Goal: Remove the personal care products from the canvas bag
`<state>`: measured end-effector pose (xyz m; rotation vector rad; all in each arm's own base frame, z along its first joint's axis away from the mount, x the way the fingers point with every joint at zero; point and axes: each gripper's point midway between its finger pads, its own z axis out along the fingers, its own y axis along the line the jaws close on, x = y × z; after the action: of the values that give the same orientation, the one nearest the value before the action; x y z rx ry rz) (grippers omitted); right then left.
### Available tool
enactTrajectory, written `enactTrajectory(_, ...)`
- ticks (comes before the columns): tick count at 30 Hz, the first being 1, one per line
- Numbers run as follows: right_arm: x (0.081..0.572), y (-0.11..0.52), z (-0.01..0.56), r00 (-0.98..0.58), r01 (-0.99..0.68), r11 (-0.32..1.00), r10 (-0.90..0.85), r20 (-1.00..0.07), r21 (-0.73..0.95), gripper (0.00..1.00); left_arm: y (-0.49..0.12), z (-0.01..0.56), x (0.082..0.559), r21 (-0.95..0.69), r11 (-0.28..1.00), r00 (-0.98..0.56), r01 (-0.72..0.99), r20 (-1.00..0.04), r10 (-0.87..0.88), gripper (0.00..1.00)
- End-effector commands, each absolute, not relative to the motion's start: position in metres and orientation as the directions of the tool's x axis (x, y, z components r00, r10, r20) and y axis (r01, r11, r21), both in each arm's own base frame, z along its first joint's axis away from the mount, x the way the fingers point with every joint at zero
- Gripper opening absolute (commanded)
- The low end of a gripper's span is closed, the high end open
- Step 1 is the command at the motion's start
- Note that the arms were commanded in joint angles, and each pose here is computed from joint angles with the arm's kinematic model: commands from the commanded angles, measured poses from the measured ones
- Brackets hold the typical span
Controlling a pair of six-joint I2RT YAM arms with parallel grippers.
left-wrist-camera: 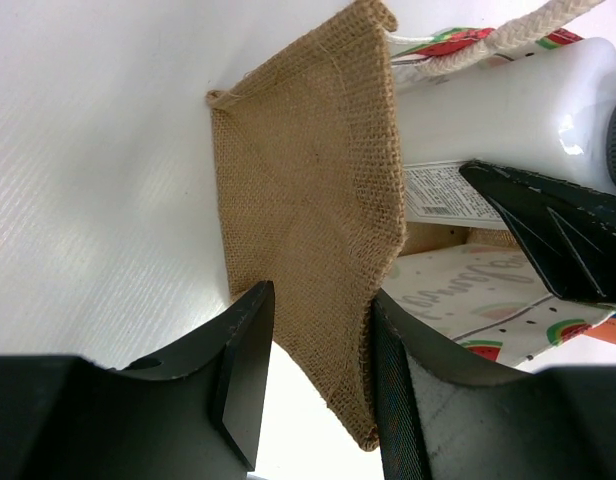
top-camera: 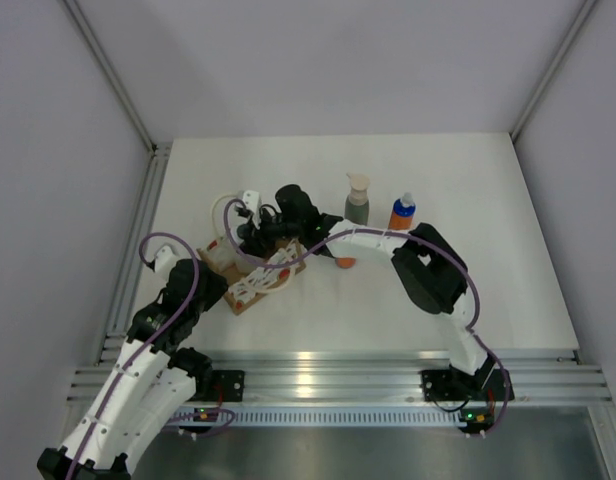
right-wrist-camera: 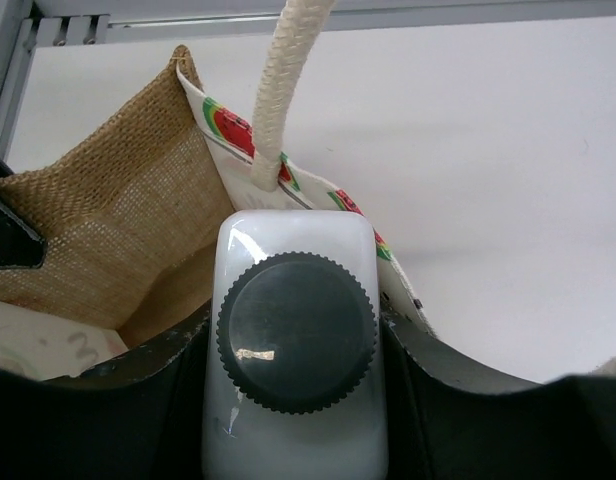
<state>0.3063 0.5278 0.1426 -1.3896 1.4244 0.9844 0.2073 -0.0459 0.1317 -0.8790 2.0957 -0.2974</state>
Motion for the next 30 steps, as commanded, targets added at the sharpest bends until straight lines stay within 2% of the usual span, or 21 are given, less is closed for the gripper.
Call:
enactTrajectory(1,0.316,0.528,0.206,0.022,-0.984,0.171,-0.137,-0.990,-0.045,0.00,-0.043,0.136,0.211,-0.497,0.723,-0.389,-0.480,-0.618,-0.683,0.45)
enactTrajectory(16,0.300,0.514,0.277,0.034,-0.980,0.193,-0.039,-0.999,-0.041,0.00,-0.042,0.133,0.210,-0.500,0.711,-0.379,-0.494,-0.612,-0.694,0.46)
enactTrajectory(30,0.290,0.506,0.315,0.068,-0.982,0.179,0.028,-0.997,-0.062,0.00,-0.040,0.132,0.211,-0.499,0.704,-0.367,-0.506,-0.613,-0.699,0.46)
